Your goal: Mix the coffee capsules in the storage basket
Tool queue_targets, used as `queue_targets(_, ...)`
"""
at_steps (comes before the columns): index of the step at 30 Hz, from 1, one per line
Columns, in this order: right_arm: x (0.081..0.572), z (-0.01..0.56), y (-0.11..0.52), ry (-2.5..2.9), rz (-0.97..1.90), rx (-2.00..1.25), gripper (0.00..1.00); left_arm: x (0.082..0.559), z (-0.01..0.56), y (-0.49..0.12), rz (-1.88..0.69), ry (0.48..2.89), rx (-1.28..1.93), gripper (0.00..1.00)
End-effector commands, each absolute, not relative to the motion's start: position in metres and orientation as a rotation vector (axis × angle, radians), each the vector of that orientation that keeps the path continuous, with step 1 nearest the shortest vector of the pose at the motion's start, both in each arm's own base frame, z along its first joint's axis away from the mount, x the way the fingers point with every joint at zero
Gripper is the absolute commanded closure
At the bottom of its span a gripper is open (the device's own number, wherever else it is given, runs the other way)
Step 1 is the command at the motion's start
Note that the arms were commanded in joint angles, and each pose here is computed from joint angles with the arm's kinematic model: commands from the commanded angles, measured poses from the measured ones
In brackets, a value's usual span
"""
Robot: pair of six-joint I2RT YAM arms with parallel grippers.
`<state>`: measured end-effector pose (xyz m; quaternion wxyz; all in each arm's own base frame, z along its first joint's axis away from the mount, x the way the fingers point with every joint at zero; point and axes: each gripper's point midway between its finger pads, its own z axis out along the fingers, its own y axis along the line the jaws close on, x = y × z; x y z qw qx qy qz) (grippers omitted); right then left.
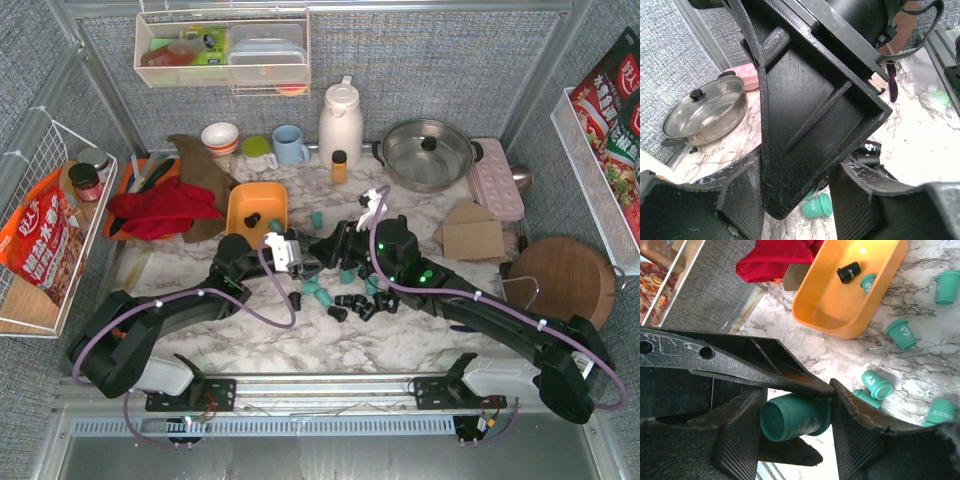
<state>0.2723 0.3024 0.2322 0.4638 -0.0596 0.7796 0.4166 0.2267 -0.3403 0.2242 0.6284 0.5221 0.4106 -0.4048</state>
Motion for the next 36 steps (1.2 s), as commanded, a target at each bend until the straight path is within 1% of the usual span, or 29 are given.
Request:
queue_targets(1,0.261,0.246,0.318,1.880,1.159,-0.175,0.61,0.229,0.243,-0.340,-0.909,0.879,1.143,0.52)
queue_targets(2,0.261,0.246,0.318,1.880,1.160,-0.175,0.61,0.229,0.243,-0.340,-0.907,0.878,1.143,0.60)
queue_targets(4,0.260,0.245,0.317,1.884,1.157,-0.172,0.60,0.229,0.244,-0.339,-0.902,0.874,1.143,0.71)
queue_targets(6,0.260,0.245,0.315,1.885,1.152,-0.171,0.57,0.229,0.244,-0.339,-0.895,0.873,1.142,0.78)
queue_targets(8,0.260,0.245,0.314,1.889,1.144,-0.170,0.50,0.230,0.245,-0.338,-0.887,0.872,1.143,0.83)
queue_targets(12,0.261,0.244,0.307,1.900,1.105,-0.148,0.30,0.232,0.243,-0.338,-0.873,0.883,1.145,0.84)
queue_targets(15,0.262,0.248,0.297,1.893,1.056,-0.137,0.23,0.234,0.241,-0.338,-0.861,0.892,1.150,0.85)
queue_targets(22,0.262,0.253,0.270,1.878,0.935,-0.116,0.21,0.238,0.236,-0.337,-0.834,0.907,1.163,0.86)
queue_targets(29,0.259,0.258,0.259,1.885,0.887,-0.150,0.20,0.244,0.232,-0.336,-0.810,0.934,1.148,0.87)
queue_targets(33,0.260,0.256,0.249,1.888,0.829,-0.146,0.21,0.263,0.229,-0.325,-0.702,0.991,1.098,0.89)
queue_targets(36,0.263,0.248,0.239,1.921,0.749,-0.155,0.21,0.293,0.222,-0.308,-0.559,1.078,1.065,0.88)
